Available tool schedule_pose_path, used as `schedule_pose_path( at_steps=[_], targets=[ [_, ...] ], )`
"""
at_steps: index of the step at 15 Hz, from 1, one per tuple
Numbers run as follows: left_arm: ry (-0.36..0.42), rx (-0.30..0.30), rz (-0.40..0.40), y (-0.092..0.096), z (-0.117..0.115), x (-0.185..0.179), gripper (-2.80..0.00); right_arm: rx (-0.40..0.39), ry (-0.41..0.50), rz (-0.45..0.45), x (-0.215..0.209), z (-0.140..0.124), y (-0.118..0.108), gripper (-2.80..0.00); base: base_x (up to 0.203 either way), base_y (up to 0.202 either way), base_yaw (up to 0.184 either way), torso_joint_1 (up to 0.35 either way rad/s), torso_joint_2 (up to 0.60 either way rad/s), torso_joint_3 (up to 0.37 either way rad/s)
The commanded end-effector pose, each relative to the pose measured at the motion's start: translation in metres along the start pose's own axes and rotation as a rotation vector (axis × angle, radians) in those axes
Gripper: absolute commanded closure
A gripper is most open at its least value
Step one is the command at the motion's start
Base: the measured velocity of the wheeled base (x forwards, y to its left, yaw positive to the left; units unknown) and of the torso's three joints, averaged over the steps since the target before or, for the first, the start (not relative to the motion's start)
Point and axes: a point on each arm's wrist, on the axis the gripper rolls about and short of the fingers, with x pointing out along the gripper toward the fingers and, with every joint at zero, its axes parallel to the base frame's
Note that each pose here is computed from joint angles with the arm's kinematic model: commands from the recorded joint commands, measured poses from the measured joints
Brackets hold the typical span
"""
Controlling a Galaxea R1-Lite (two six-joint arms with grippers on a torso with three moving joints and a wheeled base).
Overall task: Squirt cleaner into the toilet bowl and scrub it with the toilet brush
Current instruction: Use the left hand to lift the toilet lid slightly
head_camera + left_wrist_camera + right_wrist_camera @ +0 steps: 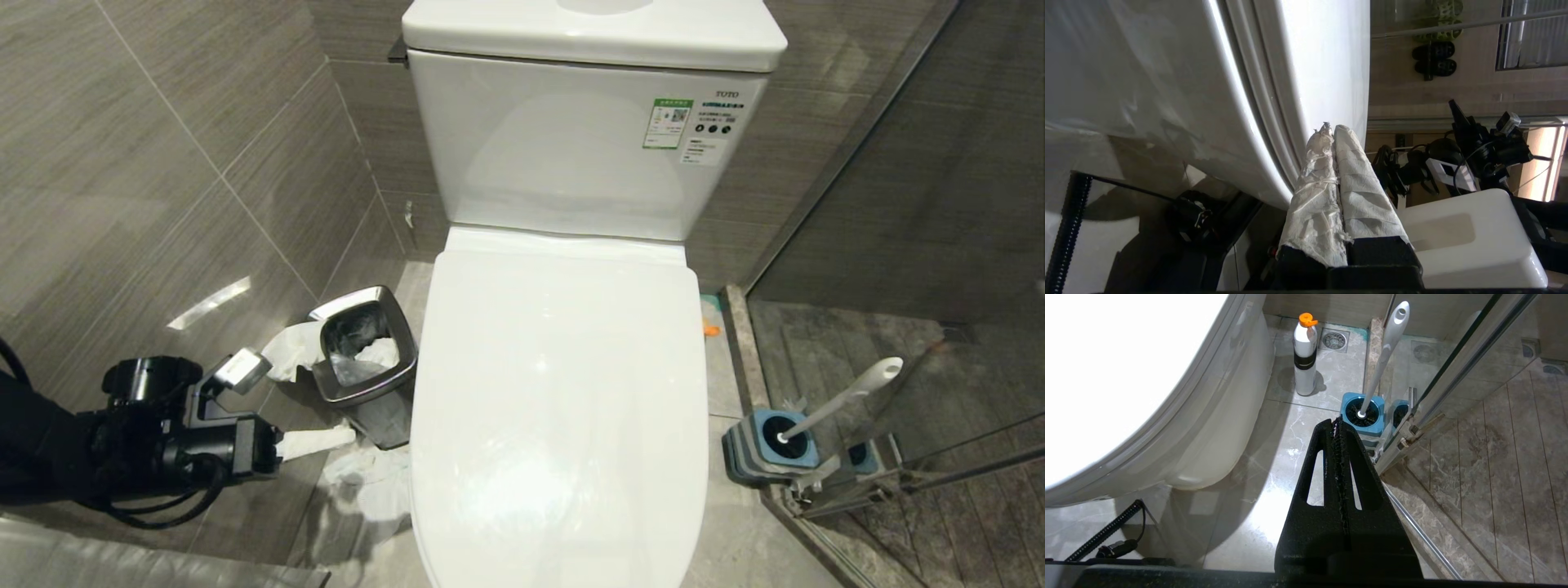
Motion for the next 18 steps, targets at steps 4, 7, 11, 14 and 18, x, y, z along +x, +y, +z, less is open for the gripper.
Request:
schedule_pose_path(
  at_steps=[4, 7, 11, 14, 18],
  targets=[
    [-0.007, 0.005, -0.003, -0.004, 0.0, -0.003, 0.0, 0.0, 0.0, 0.0, 0.0, 0.0, 0.0, 0.0, 0.0, 0.0, 0.0, 0.0, 0.0, 0.0],
    [-0.009, -0.008, 0.004, -0.004, -0.004, -0.005, 0.0, 0.0, 0.001, -0.001, 0.0, 0.0, 0.0, 0.0, 0.0, 0.0, 0.0, 0.0, 0.0, 0.0],
    [-0.008, -0.016, 0.001, -0.011, -0.012, -0.007, 0.0, 0.0, 0.001, -0.001, 0.0, 0.0, 0.0, 0.0, 0.0, 0.0, 0.0, 0.0, 0.0, 0.0],
    [-0.005, -0.023, 0.004, -0.003, -0.01, -0.005, 0.0, 0.0, 0.001, -0.001, 0.0, 0.0, 0.0, 0.0, 0.0, 0.0, 0.0, 0.0, 0.0, 0.0],
    [-0.016, -0.029, 0.012, -0.003, -0.009, -0.009, 0.0, 0.0, 0.001, 0.0, 0.0, 0.0, 0.0, 0.0, 0.0, 0.0, 0.0, 0.0, 0.0, 0.0]
  ],
)
